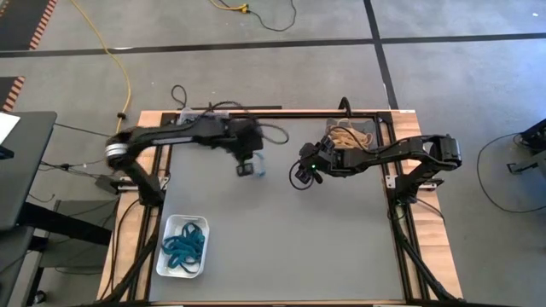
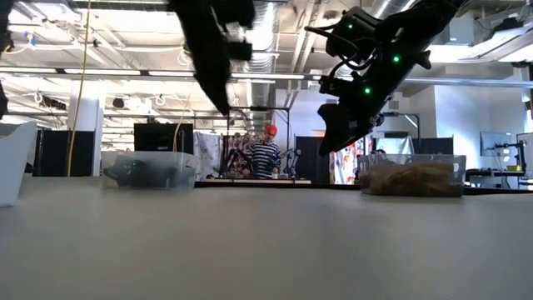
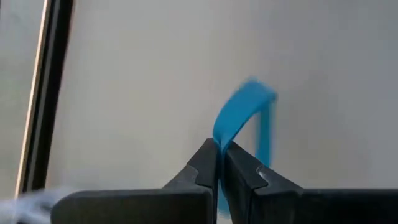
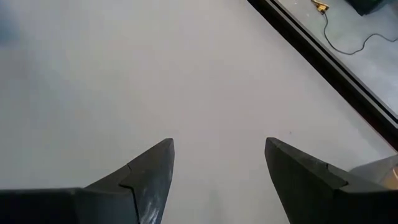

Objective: Sort rubber bands into baskets
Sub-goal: Put the blue rubber band into the white bin

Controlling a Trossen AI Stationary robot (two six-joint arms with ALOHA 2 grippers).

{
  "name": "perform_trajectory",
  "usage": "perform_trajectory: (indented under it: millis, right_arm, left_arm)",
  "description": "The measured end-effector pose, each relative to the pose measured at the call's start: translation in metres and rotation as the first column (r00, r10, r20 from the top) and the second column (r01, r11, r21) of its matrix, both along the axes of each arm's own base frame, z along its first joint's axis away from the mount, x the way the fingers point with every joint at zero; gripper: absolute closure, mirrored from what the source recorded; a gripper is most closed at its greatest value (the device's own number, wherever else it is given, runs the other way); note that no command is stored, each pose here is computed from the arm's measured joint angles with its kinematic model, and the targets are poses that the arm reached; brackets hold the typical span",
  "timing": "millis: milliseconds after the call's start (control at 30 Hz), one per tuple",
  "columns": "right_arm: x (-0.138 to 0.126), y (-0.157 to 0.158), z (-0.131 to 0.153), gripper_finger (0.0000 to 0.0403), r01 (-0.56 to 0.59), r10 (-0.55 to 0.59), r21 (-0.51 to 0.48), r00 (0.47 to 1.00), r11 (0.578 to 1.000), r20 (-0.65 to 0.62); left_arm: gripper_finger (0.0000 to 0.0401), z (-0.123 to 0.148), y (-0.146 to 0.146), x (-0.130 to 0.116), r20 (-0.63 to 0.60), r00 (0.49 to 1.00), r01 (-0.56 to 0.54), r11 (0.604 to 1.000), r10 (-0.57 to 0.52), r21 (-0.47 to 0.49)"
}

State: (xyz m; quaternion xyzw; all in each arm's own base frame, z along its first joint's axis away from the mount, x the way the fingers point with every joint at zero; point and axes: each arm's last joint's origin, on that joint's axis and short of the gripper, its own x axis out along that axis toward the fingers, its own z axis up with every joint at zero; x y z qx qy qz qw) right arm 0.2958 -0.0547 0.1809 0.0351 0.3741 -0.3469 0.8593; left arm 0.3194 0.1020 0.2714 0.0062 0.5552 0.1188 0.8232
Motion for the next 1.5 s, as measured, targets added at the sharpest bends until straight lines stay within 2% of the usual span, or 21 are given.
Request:
perform_trajectory:
  millis: [167,333,533,700,867,1100,1333,1500]
  right_arm:
    - [0.0,0.001,0.0,0.0121,-0.004,0.004,0.0,1.0,1.0,0.002]
    - [0.001,0.001,0.001,0.0121,0.003,-0.003,0.004,1.0,1.0,0.015]
    - [0.003,0.003,0.002,0.0121,0.003,-0.003,0.006,0.999,1.0,0.046]
    - [0.004,0.006,0.002,0.0121,-0.006,0.006,0.008,0.999,1.0,0.054]
    - [0.004,0.007,0.002,0.0121,-0.008,0.007,0.008,0.999,1.0,0.054]
    - [0.004,0.007,0.002,0.0121,-0.008,0.007,0.008,0.999,1.0,0.054]
    - [0.004,0.007,0.002,0.0121,-0.008,0.008,0.008,0.999,1.0,0.053]
    - [0.004,0.007,0.002,0.0121,-0.01,0.009,0.01,0.999,1.0,0.054]
  left_arm:
    - [0.0401,0.051,-0.059,-0.045,0.023,0.999,0.049,0.998,-0.048,-0.027]
    - [0.0401,0.086,-0.112,-0.098,0.072,0.995,0.079,0.99,-0.071,-0.116]
    - [0.0401,0.103,-0.16,-0.15,0.085,0.993,0.097,0.958,-0.077,-0.269]
    - [0.0401,0.103,-0.193,-0.175,0.018,0.996,0.087,0.934,-0.086,-0.346]
    - [0.0401,0.095,-0.222,-0.183,-0.059,0.993,0.078,0.933,-0.105,-0.35]
    - [0.0401,0.074,-0.255,-0.176,-0.144,0.981,0.091,0.96,-0.133,-0.266]
    - [0.0401,0.041,-0.278,-0.166,-0.348,0.931,0.09,0.993,-0.113,-0.082]
    - [0.0401,0.015,-0.29,-0.159,-0.423,0.898,0.13,0.991,-0.123,-0.013]
